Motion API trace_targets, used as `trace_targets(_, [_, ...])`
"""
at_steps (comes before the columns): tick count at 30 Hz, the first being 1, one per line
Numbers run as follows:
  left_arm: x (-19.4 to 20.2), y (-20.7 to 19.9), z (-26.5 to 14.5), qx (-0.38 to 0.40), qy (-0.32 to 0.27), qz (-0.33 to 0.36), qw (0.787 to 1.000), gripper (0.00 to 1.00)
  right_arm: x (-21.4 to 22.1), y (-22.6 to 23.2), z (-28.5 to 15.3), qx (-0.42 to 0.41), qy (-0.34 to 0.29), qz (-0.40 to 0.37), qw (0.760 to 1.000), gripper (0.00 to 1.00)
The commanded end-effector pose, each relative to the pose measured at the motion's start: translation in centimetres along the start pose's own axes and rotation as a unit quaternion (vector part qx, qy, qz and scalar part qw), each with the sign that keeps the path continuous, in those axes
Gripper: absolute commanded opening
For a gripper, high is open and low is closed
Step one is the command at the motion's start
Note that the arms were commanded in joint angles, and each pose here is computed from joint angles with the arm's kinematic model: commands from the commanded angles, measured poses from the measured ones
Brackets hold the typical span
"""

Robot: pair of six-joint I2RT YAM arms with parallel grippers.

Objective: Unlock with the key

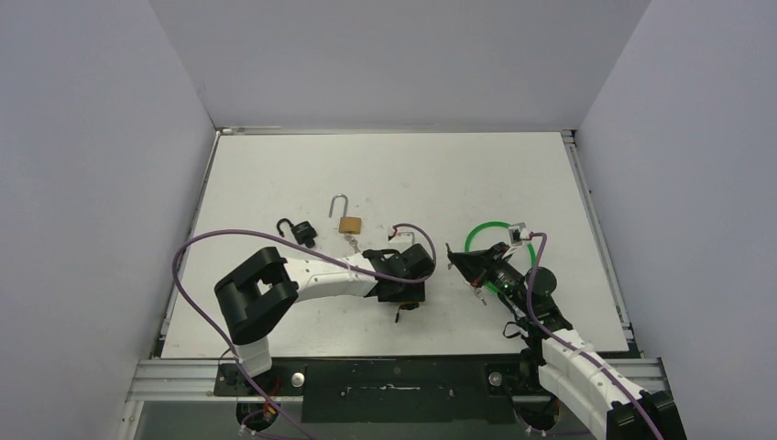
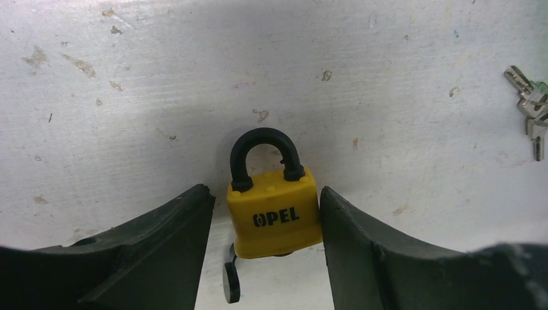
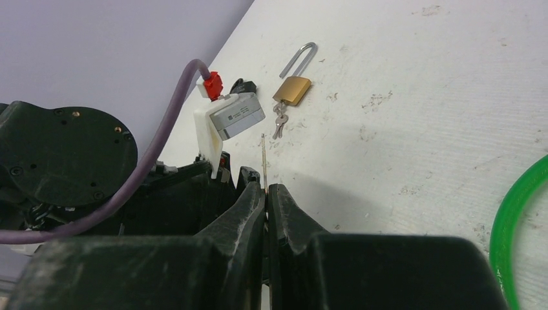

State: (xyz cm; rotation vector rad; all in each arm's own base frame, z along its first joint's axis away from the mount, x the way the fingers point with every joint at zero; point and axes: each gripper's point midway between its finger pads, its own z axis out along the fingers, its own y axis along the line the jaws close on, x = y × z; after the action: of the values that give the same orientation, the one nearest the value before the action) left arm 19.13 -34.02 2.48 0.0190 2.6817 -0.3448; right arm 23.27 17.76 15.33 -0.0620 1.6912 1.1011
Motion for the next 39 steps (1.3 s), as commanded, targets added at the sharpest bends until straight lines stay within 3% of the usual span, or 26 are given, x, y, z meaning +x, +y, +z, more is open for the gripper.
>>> trace_targets(1, [0.5,1.6,0.0,-0.056,0.003,0.024,0.998,0.56,-1.2,0.2,0.2,-0.003,-0.024,-0.015,1.000,0.00])
trace_targets(7, [0.3,2.1,-0.3,-0.064,-0.006,0.025,0.998,0.33,-1.3,0.1,0.3,0.001,-0.023,-0.014,1.000,0.00])
trace_targets(12, [-1.6,2.5,-1.3,-0.066,-0.036,0.018,0.997,0.07,-1.3,-0.1,0.4,0.009,-0.017,-0.010,1.000,0.00])
trace_targets(14, [-2.8,3.1,-1.6,-0.064,-0.046,0.007,0.997,0.01,-1.1,-0.2,0.6,0.015,-0.009,-0.002,1.000,0.00])
trace_targets(26, [-10.9,6.6,-3.9,0.007,-0.089,-0.143,0.986,0.00,4.9,2.7,3.9,0.014,0.082,0.036,0.996,0.00])
trace_targets(34, [-11.9,6.1,-6.0,0.088,-0.090,-0.205,0.971,0.00,9.1,7.1,7.8,-0.030,0.147,0.038,0.988,0.00])
trace_targets(39, [-11.8,6.0,-6.7,0.109,-0.087,-0.217,0.966,0.00,9.6,8.0,9.6,-0.042,0.154,0.048,0.986,0.00])
